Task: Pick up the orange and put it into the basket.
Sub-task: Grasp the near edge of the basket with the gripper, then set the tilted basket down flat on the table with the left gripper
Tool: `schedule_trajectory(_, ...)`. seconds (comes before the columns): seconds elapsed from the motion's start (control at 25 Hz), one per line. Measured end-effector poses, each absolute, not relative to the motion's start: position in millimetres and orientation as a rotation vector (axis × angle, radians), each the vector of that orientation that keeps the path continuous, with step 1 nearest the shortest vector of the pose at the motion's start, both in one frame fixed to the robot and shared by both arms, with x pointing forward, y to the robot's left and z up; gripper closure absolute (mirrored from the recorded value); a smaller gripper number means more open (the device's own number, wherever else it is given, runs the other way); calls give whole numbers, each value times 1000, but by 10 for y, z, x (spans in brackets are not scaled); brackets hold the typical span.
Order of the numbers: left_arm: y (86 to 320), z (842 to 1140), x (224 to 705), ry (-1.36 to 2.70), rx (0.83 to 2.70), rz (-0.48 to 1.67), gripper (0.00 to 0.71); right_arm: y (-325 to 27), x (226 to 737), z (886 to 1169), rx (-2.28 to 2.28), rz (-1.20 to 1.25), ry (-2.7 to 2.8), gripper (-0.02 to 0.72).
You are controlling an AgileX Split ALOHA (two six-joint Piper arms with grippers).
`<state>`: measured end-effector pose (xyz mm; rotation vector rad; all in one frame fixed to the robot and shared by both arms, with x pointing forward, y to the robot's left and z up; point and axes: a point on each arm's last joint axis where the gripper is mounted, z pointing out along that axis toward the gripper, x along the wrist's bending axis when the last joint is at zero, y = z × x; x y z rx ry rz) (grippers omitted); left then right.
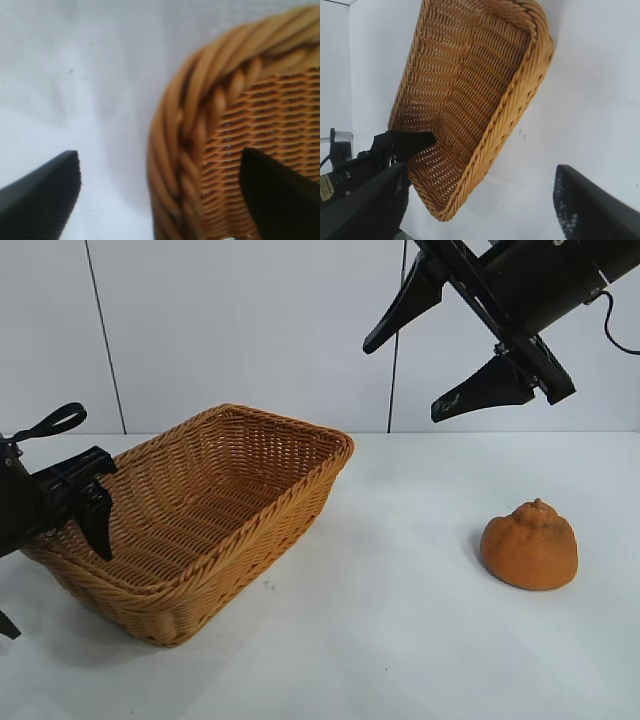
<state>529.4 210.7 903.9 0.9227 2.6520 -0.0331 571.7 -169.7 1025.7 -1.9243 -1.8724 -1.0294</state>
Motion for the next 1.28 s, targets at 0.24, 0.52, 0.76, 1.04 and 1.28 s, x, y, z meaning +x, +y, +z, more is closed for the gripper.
schedule_trajectory(0.24, 2104, 9044, 5303, 2646, 919, -33, 553, -1697, 5717, 10257, -1924, -1029, -1872, 156)
schedule_trajectory(0.52, 2067, 9186, 5405, 2646, 1023, -41, 620, -1702, 5716, 10252, -1924, -1023, -1887, 156)
schedule_trajectory(0.76, 2056, 9547, 5731, 2471, 1277, -41, 622, -1707, 5715, 10247, -1924, -1017, -1899, 156)
schedule_trajectory(1.04, 2052, 9688, 6193, 2324, 1590, -61, 622, -1708, 5715, 10245, -1924, -1015, -1903, 156)
schedule_trajectory(1.28, 1959, 9610, 6428, 2191, 1867, -119, 622, -1709, 5715, 10245, -1924, -1015, -1904, 156)
